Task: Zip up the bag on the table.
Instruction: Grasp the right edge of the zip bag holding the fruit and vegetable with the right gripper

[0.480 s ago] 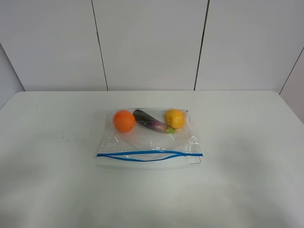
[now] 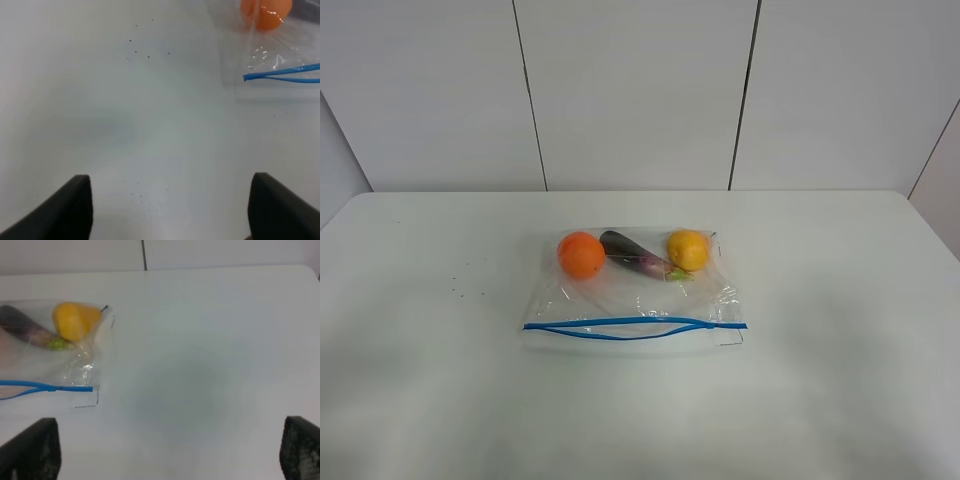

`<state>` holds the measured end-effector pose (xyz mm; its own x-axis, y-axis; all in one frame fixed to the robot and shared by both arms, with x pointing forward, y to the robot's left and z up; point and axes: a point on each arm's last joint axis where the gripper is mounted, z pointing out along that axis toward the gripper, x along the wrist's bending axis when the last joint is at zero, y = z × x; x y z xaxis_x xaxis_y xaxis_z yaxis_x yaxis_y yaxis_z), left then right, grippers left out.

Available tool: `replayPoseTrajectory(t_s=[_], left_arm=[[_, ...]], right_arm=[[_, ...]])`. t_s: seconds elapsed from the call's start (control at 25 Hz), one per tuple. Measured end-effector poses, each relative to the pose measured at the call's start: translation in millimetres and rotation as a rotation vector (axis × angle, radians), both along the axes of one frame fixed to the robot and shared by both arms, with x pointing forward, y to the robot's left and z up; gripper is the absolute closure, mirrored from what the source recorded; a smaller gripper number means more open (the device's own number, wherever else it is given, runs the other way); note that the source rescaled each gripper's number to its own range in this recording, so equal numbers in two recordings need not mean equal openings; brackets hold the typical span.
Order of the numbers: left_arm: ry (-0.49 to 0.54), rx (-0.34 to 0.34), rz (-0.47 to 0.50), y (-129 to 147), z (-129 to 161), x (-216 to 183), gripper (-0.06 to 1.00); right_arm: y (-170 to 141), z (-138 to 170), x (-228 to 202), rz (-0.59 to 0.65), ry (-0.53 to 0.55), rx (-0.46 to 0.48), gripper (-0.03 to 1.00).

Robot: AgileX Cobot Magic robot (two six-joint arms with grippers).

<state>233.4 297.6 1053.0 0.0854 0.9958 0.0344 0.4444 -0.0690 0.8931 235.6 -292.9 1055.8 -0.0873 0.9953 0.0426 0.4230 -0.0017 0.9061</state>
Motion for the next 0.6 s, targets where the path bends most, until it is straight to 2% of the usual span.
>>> replayPoseTrajectory(t_s=[0.12,0.24,0.44,0.6], left_arm=[[0.0,0.0,0.0,0.0,0.0,0.0,0.05],[0.0,0.0,0.0,0.0,0.0,0.0,0.05],[0.0,0.0,0.0,0.0,0.0,0.0,0.05],[0.0,0.0,0.0,0.0,0.0,0.0,0.05]], right_arm=[[1.5,5.4,6.2,0.009,0.033,0.012,0.0],[3.1,19.7,24.6,0.014,0.112,0.022,0.0],[6.2,38.3,84.6,0.015,0.336,0.025,0.0],[10.3,36.9,146.9,0.018,0.53,0.044,0.0]])
